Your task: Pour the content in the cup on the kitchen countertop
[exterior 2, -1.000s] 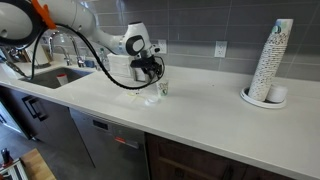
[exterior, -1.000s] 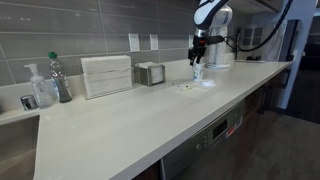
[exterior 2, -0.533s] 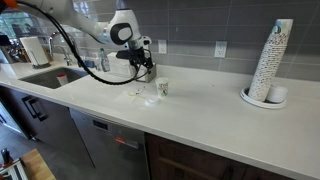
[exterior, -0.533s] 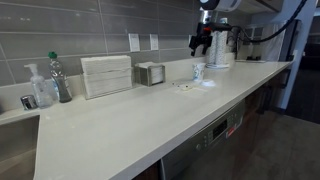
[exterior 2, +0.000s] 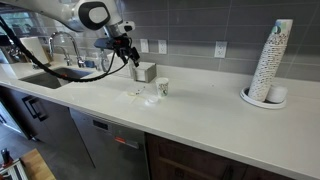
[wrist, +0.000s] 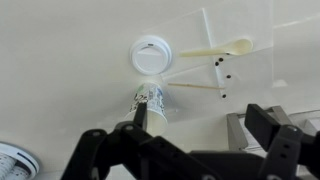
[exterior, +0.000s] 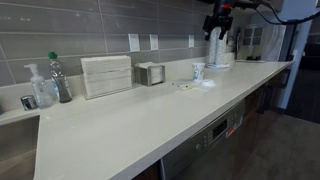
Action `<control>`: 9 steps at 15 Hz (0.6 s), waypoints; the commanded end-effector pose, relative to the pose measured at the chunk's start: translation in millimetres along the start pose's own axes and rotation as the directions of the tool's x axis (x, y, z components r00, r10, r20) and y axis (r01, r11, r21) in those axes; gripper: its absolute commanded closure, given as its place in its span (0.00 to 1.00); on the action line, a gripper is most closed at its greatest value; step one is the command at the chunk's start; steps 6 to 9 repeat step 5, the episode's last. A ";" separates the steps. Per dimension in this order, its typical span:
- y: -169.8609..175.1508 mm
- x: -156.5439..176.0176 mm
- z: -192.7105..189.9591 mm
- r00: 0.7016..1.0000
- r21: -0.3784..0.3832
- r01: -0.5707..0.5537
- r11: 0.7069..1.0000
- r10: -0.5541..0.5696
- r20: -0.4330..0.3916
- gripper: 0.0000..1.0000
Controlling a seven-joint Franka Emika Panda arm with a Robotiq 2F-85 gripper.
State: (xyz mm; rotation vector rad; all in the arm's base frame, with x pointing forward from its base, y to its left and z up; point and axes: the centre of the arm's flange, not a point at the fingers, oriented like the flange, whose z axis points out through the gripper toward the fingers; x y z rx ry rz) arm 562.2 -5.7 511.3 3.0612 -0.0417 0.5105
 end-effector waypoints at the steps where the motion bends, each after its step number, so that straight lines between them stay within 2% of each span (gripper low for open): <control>1: -0.2 0.3 1.4 1.000 0.000 0.001 1.000 -0.001 0.002 0.00; 9: -0.8 2.6 14.8 1.000 0.001 0.002 1.000 -0.002 0.022 0.00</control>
